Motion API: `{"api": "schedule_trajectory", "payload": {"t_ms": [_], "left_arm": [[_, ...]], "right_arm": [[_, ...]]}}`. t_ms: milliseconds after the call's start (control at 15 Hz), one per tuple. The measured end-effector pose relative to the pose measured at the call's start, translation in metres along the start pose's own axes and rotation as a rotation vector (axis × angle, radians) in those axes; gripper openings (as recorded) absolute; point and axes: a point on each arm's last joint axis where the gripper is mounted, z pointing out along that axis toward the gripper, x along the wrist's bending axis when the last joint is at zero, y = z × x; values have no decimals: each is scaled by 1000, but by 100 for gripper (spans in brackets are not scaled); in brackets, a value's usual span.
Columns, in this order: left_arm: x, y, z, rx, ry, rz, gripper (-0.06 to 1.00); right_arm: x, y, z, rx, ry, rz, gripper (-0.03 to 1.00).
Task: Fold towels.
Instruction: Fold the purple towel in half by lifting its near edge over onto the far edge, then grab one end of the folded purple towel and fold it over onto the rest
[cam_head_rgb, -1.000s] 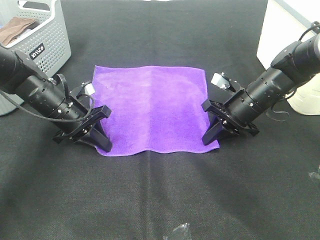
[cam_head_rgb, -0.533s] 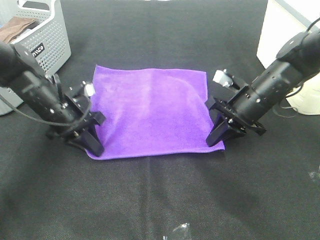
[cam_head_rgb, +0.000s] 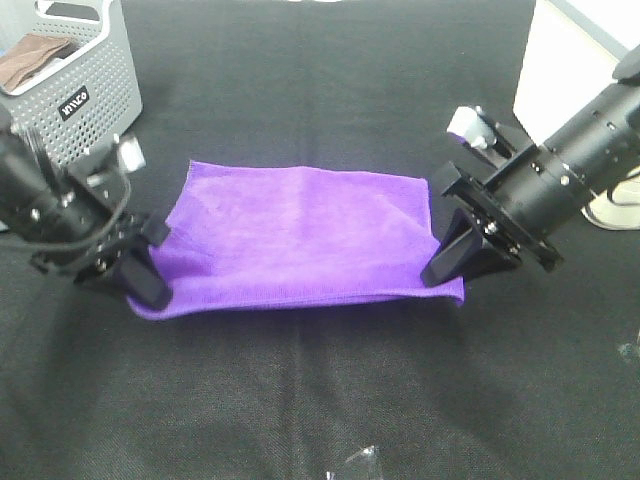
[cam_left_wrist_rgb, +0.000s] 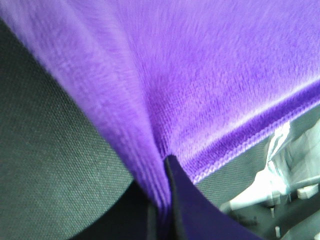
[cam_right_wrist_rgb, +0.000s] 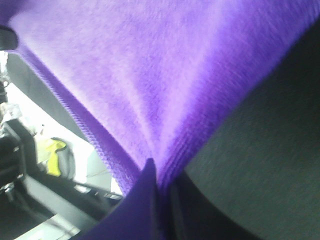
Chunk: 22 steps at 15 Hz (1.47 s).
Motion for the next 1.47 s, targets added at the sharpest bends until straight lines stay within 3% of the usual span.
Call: {"api": "schedule_trajectory", "payload": {"t_ms": [400,467,667,1267,1467], "left_arm": [[13,95,0,-163,79,67,0],[13,95,0,-163,79,67,0],[24,142,6,-223,131,100,0],[44,177,34,-259,161,132,0],[49,179,41,-271,174,131,15]], "right_arm": [[-11,103,-7,-139,-105,-82,0],[-11,103,-7,-139,-105,-82,0],[-20,151,-5,-207,-154,-138,0],[-44,188,13,-281,-222,-182,0],[-44,191,12,-304,-234,-183,2]]}}
